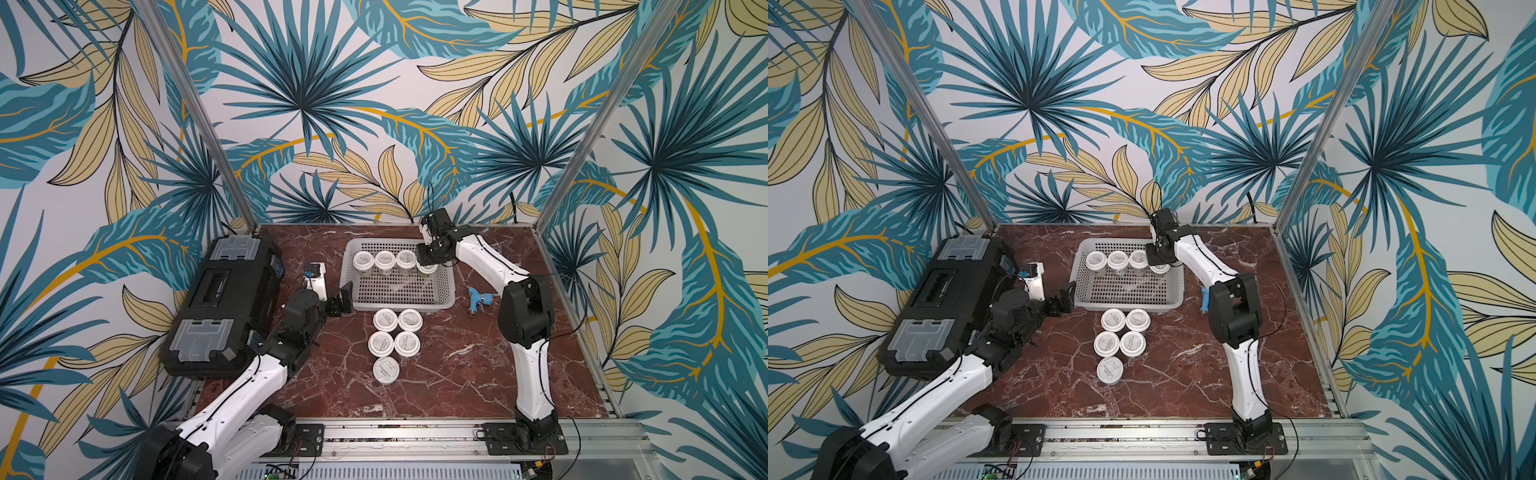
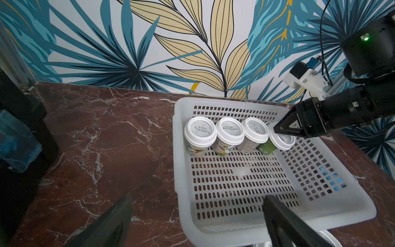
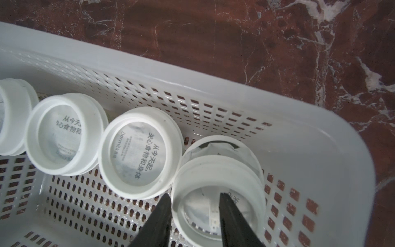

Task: Put the yogurt in the basket
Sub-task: Place the yogurt in the basket.

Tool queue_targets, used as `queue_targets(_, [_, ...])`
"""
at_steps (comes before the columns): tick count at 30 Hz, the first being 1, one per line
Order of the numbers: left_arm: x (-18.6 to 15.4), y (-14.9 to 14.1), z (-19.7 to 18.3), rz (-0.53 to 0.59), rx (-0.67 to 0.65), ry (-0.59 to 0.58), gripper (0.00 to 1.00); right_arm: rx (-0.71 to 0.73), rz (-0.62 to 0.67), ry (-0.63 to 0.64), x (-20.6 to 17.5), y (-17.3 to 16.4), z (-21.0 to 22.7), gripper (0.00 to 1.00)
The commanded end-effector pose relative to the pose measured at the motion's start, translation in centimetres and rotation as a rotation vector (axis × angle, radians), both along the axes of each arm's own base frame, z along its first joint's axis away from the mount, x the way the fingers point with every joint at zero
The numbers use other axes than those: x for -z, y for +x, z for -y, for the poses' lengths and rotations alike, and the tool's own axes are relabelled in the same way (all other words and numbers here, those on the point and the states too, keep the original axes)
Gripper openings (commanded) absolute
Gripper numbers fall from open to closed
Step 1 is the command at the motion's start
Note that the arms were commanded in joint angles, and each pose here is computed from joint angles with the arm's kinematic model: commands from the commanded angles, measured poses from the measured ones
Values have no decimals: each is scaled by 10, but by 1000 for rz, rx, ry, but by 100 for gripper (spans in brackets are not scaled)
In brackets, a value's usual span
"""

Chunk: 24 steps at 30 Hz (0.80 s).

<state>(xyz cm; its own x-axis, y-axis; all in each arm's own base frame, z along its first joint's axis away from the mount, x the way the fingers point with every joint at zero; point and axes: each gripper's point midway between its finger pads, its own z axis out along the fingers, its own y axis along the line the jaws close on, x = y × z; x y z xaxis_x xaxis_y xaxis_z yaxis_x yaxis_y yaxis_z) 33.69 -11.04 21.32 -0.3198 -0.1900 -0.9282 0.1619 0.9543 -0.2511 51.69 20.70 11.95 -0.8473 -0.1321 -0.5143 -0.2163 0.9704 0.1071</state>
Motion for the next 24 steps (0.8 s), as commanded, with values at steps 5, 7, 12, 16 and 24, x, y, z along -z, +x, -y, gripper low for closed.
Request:
queue_targets(5, [-16,4,0,29,2,-2,99,12,-22,5,20,7,-1,45])
queue_targets(7, [-16,4,0,29,2,-2,99,11,-21,6,20,7,-1,46])
queue_targets(12, [-15,4,1,27,4,-2,99,10,-13,15,19,9,-3,48])
queue_targets(16, [-16,4,1,28,5,-5,99,7,-10,28,16,9,-5,50])
queue_targets(24, [-14,6,3,19,14,-3,99,7,37,58,-11,2,-4,57])
